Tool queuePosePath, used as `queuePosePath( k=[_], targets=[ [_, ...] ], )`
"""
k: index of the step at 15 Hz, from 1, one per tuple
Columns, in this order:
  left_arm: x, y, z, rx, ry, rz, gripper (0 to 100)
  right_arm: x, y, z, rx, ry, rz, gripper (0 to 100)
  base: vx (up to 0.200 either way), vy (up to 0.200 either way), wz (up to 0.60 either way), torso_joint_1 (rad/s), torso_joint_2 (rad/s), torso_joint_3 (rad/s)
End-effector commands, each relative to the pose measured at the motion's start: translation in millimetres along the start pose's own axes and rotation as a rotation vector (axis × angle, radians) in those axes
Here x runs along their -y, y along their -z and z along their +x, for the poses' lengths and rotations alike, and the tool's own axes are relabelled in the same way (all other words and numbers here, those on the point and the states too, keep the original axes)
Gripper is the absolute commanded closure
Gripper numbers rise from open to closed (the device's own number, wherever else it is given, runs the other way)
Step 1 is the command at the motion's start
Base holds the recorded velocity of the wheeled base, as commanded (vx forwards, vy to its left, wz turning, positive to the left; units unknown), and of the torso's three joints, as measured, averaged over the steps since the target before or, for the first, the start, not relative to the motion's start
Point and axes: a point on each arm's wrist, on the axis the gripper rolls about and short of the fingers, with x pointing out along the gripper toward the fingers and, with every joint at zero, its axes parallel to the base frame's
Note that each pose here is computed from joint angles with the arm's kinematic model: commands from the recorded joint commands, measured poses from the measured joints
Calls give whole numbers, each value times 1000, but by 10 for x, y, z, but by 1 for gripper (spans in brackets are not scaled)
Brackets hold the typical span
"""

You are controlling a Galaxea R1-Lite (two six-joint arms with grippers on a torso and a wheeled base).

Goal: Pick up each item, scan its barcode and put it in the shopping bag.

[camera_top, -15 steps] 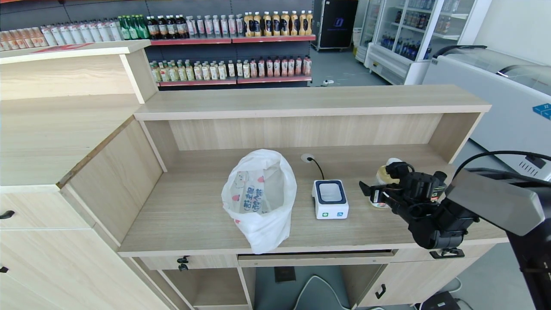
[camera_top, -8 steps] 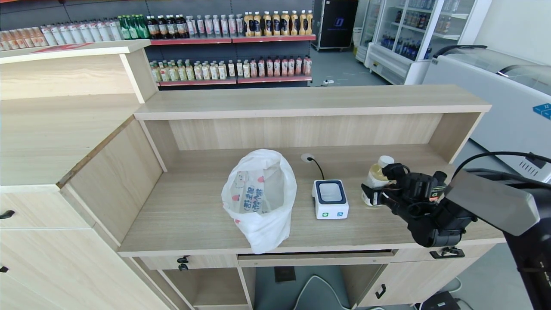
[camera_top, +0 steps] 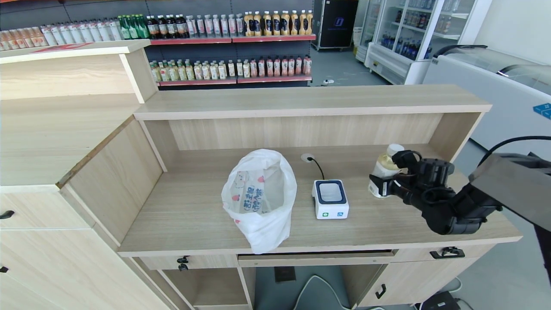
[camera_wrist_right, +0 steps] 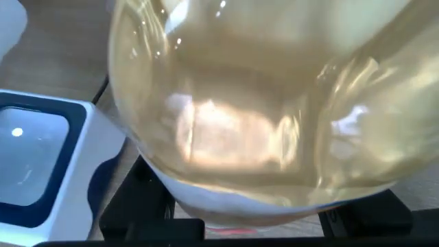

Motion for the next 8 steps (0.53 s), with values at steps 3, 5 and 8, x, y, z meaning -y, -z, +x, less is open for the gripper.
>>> queuePosePath(
  k=[3,5,8],
  targets=[
    [0,0,0,1,0,0,0,-28,-1591,-1233,24,-235,170,100,0,0,0,0,0,0],
    [0,0,0,1,0,0,0,-155,-1895,-1760,-15,-402,232,100,0,0,0,0,0,0],
    [0,0,0,1,0,0,0,-386,-2065,-2395,-10,-702,224,100,0,0,0,0,0,0]
  ],
)
